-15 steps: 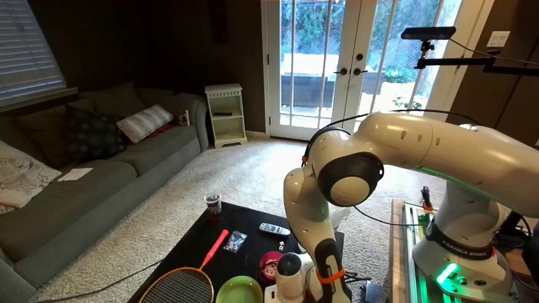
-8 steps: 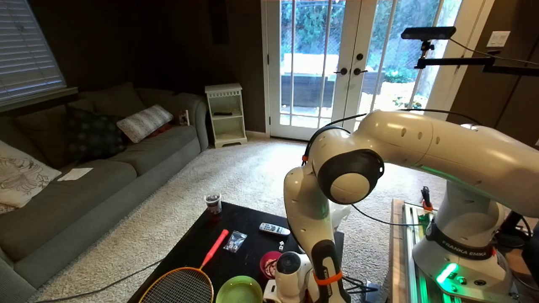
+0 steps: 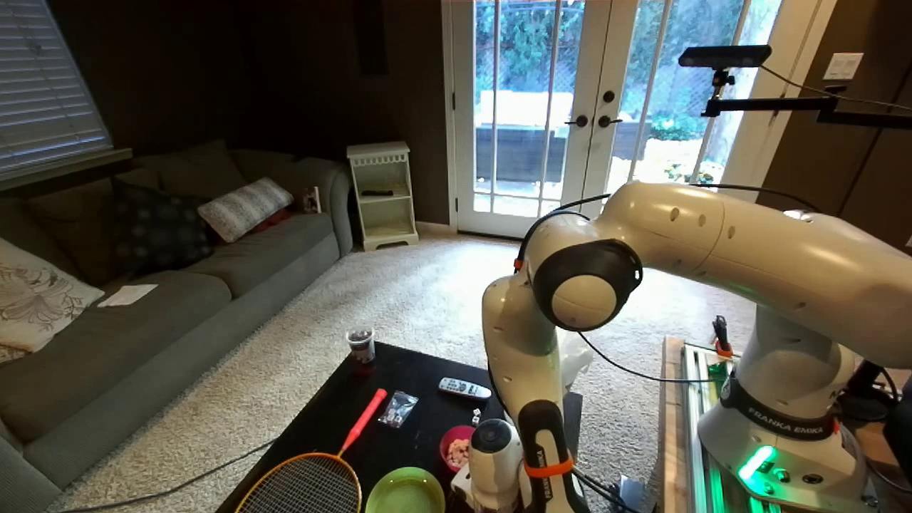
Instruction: Turn the toy car clockwise
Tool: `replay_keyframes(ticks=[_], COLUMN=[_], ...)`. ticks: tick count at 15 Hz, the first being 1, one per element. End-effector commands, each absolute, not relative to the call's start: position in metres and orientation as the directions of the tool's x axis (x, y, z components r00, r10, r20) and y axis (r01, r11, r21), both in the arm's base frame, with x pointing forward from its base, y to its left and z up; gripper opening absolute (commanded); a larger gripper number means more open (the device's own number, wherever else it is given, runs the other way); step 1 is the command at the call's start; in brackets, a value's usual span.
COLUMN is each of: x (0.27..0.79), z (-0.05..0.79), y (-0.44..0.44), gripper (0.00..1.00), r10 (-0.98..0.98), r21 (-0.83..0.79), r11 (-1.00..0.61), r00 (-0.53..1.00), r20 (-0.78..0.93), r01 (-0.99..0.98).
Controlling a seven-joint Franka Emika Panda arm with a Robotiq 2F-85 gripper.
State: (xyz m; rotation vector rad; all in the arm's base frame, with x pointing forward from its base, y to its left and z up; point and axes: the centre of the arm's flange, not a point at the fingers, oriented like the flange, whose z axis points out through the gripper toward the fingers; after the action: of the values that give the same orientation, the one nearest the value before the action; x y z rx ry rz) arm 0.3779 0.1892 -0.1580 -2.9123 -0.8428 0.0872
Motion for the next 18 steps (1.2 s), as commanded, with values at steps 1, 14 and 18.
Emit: replay_keyframes(ticks=[1, 14, 18], x=[0.37, 0.37, 0.369], z=[-0.144, -0.154, -0.158], y=[0.182, 0.161, 0.157], gripper=[0.42, 0.42, 0.42], r10=[0.393, 0.101, 0.059], r21=[-0.172, -0.127, -0.12], r11=[-0.907, -0.988, -0.992], r00=[0.919, 0.992, 0.995], r20=[-0.019, -0.074, -0.082], r01=[0.384, 0.091, 0.049])
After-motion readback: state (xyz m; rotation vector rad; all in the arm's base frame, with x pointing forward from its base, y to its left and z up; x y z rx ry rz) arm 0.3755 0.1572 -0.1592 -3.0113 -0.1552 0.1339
